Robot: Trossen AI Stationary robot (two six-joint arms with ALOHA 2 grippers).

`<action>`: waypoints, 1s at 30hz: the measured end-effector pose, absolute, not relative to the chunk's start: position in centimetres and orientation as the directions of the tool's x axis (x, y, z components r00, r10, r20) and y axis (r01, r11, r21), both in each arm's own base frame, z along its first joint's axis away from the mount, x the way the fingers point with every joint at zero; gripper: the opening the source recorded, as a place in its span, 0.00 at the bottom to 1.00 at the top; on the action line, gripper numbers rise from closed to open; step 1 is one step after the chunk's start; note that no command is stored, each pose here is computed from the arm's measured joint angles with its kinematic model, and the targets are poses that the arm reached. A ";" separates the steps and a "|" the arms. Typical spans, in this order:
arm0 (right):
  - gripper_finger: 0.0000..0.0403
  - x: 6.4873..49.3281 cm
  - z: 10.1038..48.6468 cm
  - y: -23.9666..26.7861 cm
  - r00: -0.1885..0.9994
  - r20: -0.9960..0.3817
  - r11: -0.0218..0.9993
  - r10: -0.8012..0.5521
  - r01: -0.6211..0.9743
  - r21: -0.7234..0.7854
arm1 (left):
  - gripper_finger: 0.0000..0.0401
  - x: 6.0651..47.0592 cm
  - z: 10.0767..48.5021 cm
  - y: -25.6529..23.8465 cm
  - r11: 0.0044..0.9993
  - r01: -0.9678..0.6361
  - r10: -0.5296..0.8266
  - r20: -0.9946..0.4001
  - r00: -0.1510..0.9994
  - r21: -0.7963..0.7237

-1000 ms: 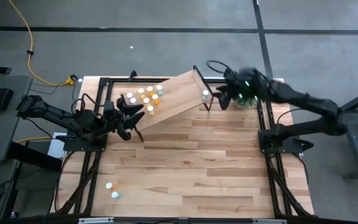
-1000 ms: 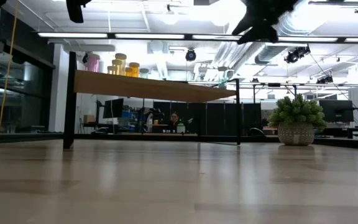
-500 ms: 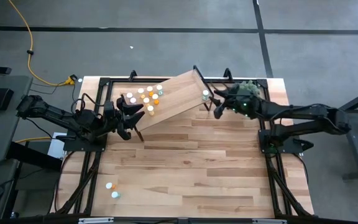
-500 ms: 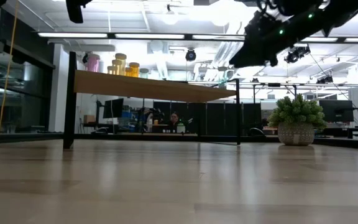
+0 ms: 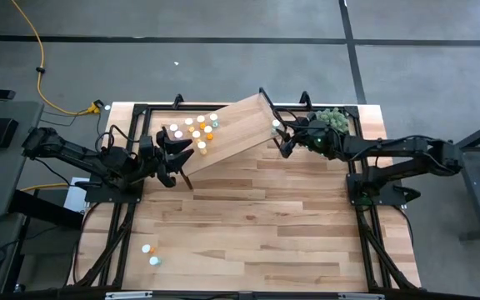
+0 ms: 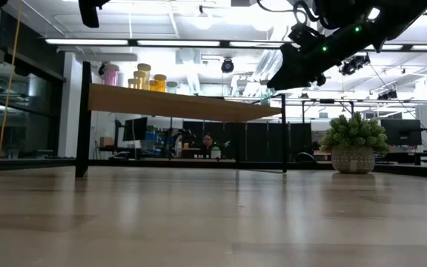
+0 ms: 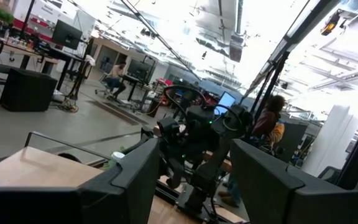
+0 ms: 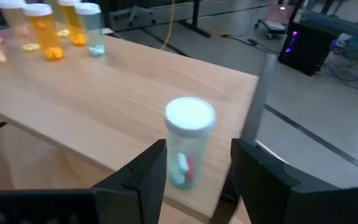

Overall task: Pick and place medicine bottles onto shelf by color
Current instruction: Put the right blue pill bottle on the shelf aligned with the other blue pill bottle

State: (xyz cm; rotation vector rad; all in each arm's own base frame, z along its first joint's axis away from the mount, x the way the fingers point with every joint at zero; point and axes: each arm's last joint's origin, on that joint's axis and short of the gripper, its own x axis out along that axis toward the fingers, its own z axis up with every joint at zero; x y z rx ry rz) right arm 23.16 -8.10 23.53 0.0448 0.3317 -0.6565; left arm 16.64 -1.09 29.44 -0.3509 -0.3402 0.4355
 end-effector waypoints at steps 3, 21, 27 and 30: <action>0.42 23.4 23.4 -8.1 0.758 -0.317 0.811 -0.570 0.581 -0.071 | 0.47 16.6 29.4 -1.1 0.849 -0.348 0.463 0.243 0.853 -0.398; 0.42 24.2 22.7 -9.3 0.780 -0.292 0.820 -0.554 0.572 -0.029 | 0.47 16.6 29.4 -1.1 0.851 -0.345 0.460 0.243 0.854 -0.397; 0.42 24.3 23.1 -9.3 0.789 -0.260 0.820 -0.557 0.572 -0.021 | 0.47 16.6 29.4 -1.1 0.850 -0.344 0.460 0.243 0.854 -0.398; 0.42 24.3 23.1 -9.3 0.789 -0.258 0.820 -0.557 0.572 -0.020 | 0.47 16.6 29.4 -1.1 0.850 -0.345 0.460 0.243 0.854 -0.398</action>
